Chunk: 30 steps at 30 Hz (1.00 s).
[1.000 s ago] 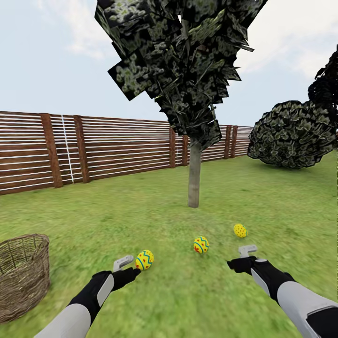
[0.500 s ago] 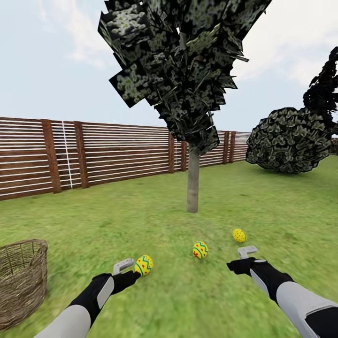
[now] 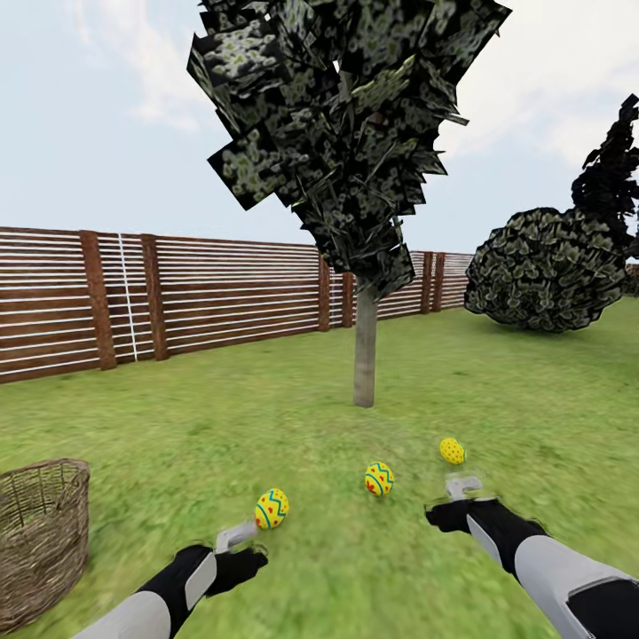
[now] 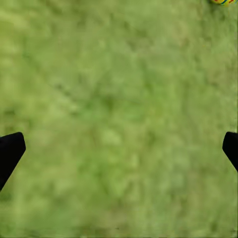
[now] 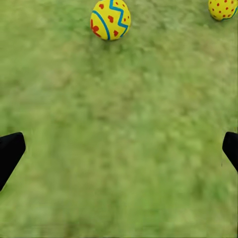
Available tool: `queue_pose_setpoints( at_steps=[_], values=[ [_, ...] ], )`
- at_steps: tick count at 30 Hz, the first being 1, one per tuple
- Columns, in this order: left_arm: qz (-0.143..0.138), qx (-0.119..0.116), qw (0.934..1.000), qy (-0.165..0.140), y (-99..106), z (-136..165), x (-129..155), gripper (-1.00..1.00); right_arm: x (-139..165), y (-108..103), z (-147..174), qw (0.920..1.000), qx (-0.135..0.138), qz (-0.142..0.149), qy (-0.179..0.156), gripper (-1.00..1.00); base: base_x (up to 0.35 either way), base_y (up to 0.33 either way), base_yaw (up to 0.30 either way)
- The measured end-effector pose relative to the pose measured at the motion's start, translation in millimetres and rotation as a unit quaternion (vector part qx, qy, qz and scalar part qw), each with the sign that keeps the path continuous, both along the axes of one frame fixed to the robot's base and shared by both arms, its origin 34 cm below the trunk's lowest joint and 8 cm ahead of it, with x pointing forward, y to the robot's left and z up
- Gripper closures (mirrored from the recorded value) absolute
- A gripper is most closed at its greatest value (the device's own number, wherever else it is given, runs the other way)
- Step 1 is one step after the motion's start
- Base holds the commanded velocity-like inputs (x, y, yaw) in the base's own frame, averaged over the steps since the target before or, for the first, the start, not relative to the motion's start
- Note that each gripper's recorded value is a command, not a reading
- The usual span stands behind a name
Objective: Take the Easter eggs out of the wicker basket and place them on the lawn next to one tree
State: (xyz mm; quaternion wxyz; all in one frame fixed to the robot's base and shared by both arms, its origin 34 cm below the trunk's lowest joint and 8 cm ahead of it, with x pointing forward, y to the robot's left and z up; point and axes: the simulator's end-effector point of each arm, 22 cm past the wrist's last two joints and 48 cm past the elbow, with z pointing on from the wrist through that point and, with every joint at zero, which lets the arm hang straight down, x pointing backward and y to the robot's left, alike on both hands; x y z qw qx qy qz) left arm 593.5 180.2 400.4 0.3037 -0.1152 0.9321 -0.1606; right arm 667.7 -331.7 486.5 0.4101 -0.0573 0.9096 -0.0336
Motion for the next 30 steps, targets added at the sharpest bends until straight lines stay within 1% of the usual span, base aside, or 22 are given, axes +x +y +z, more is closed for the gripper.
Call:
queue_pose_setpoints(
  at_steps=[2,4,6,9,13,15,18,21,25,28,30],
  values=[
    [-0.012,0.014,0.9997,0.015,-0.2,-11.1,-11.2,-1.0,-14.8,-5.4,-18.8,0.9995,0.0,-0.009,0.031,-1.0,0.0,0.0,0.0],
    [-0.016,0.019,0.9994,0.024,-1.5,-17.0,-18.4,-1.0,-23.6,-14.7,-26.9,0.9987,-0.001,-0.019,0.048,-1.0,0.0,0.0,0.019],
    [-0.019,0.02,0.9991,0.031,-3.2,-19.9,-24.0,-1.0,-26.6,-19.6,-27.2,0.9983,-0.001,-0.023,0.054,-1.0,0.0,0.0,0.008],
    [-0.021,0.021,0.9988,0.039,-4.2,-19.8,-29.0,-1.0,-29.1,-20.2,-25.9,0.9978,-0.001,-0.025,0.061,-1.0,0.0,0.0,0.003],
    [-0.023,0.02,0.9981,0.053,-5.5,-20.4,-36.1,-1.0,-37.2,-20.2,-30.7,0.9965,-0.001,-0.028,0.079,-1.0,0.0,0.0,0.0],
    [-0.023,0.019,0.998,0.056,-5.6,-18.3,-36.7,-1.0,-38.7,-21.2,-30.0,0.996,-0.001,-0.03,0.085,-1.0,0.0,0.0,0.0],
    [-0.024,0.019,0.9977,0.06,-6.0,-14.6,-36.9,-1.0,-47.4,-24.0,-35.3,0.9941,-0.002,-0.034,0.103,-1.0,0.0,0.0,0.0],
    [-0.024,0.019,0.9975,0.063,-5.3,-10.5,-36.6,-1.0,-49.7,-24.8,-34.3,0.9933,-0.003,-0.035,0.11,-1.0,0.0,0.0,0.0],
    [-0.022,0.022,0.9971,0.07,0.4,-7.3,-38.0,-1.0,-61.6,-28.8,-40.4,0.9906,-0.004,-0.04,0.131,-1.0,0.0,0.0,0.0],
    [-0.011,0.033,0.996,0.083,27.8,-11.2,-44.8,-1.0,-66.5,-39.8,-39.4,0.9895,-0.005,-0.047,0.137,-1.0,0.0,0.0,0.0],
    [-0.006,0.036,0.9955,0.088,36.7,-10.7,-46.9,-1.0,-67.2,-43.0,-37.2,0.989,-0.005,-0.05,0.139,-1.0,0.0,0.0,0.0]
  ],
)
